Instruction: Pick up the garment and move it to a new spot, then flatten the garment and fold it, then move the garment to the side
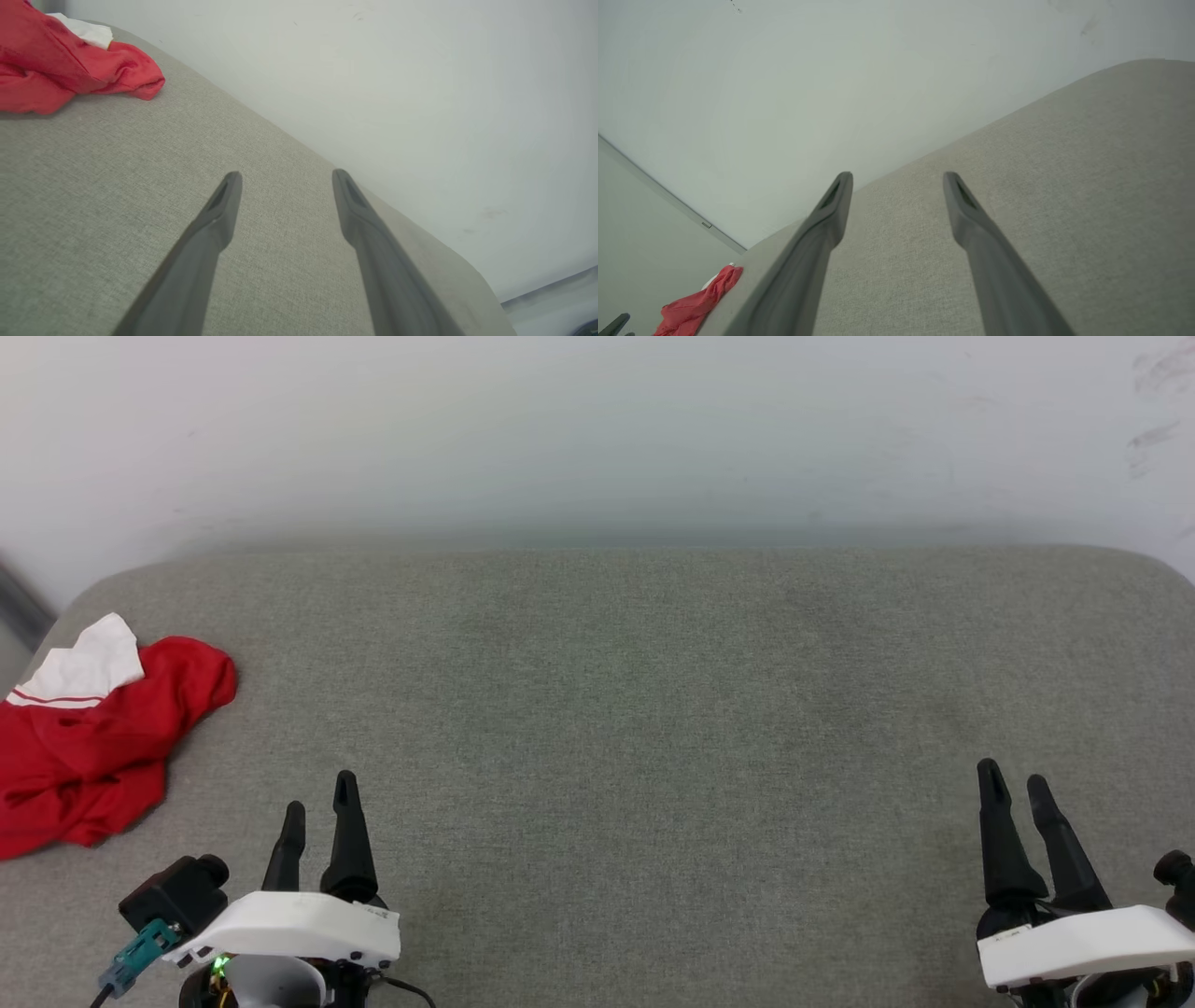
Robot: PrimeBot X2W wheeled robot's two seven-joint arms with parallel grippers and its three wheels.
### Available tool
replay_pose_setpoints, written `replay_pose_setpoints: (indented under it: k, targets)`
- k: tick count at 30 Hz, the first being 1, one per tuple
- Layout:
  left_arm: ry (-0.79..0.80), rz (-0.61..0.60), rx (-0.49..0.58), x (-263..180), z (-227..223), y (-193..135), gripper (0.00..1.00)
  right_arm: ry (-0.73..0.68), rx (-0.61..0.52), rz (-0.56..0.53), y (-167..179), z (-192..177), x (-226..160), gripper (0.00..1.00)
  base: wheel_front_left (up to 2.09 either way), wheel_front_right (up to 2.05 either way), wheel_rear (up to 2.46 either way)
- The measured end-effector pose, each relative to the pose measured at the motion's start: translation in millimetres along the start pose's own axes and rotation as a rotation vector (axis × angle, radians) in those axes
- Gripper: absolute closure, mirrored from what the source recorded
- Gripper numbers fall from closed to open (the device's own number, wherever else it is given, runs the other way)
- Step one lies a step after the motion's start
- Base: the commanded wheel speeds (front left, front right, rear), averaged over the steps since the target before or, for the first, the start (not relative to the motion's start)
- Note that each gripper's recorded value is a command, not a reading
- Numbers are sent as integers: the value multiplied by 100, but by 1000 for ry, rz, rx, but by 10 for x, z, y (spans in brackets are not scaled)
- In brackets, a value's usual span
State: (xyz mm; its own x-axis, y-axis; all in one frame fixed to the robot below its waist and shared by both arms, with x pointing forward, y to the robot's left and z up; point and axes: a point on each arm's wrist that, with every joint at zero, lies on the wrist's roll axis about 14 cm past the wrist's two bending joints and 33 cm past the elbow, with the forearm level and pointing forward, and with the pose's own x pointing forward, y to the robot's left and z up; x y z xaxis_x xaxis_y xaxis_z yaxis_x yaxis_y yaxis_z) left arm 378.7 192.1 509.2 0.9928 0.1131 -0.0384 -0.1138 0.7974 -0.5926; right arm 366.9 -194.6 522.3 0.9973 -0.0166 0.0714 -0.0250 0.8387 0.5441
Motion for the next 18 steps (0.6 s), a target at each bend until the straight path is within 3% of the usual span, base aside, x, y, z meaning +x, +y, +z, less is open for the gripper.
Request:
replay_pose_setpoints:
  k: [18]
  targets:
    - [-46,-48,223,-39,19,-129,0,-10,-220,38,71,-14,-38,0,0,0,0]
